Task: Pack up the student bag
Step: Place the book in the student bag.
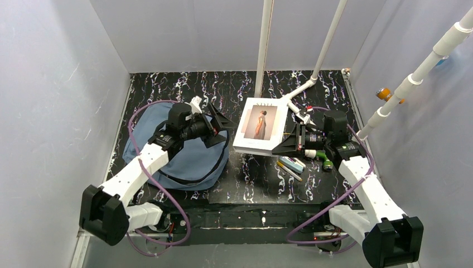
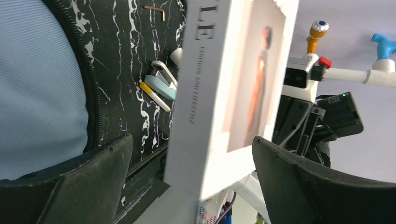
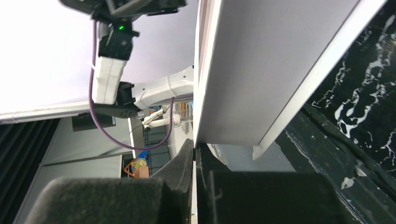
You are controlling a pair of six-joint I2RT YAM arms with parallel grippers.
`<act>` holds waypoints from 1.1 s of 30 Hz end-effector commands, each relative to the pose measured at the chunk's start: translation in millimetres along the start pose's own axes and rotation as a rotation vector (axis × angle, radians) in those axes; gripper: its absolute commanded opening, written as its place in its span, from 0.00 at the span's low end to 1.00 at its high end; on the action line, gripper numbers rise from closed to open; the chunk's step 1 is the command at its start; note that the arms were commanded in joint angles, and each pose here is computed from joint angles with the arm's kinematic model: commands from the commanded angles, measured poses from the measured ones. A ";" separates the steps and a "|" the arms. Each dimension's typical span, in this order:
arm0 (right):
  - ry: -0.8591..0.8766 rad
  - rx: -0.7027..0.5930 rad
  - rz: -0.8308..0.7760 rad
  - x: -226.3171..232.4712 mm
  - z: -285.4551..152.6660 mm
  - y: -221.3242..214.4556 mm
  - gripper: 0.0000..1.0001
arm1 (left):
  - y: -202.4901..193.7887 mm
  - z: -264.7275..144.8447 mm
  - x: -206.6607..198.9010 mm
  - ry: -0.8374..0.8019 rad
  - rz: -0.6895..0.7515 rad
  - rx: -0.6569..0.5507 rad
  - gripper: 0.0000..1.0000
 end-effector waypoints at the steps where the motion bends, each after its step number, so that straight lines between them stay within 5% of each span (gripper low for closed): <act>1: 0.095 0.053 -0.159 39.3 -7.9 -11.7 0.01 | 10.2 -2.1 -22.7 -0.147 0.055 0.021 0.99; 8: 0.130 0.073 -0.240 60.1 -10.0 -19.3 0.01 | 19.1 7.3 -36.8 -0.299 0.020 0.047 0.99; 33: 0.166 0.105 -0.296 63.8 -9.9 -26.7 0.01 | 20.0 -3.8 -59.0 -0.509 0.010 0.089 0.58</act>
Point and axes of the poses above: each gripper's point midway between its finger pads, its own z axis out along the fingers, its own x axis along the line the jaws close on, y = z × x, the point moved 9 cm from there along -z, back along the fingers, and after that the axes turned 12 degrees about z, right-handed, at the moved point
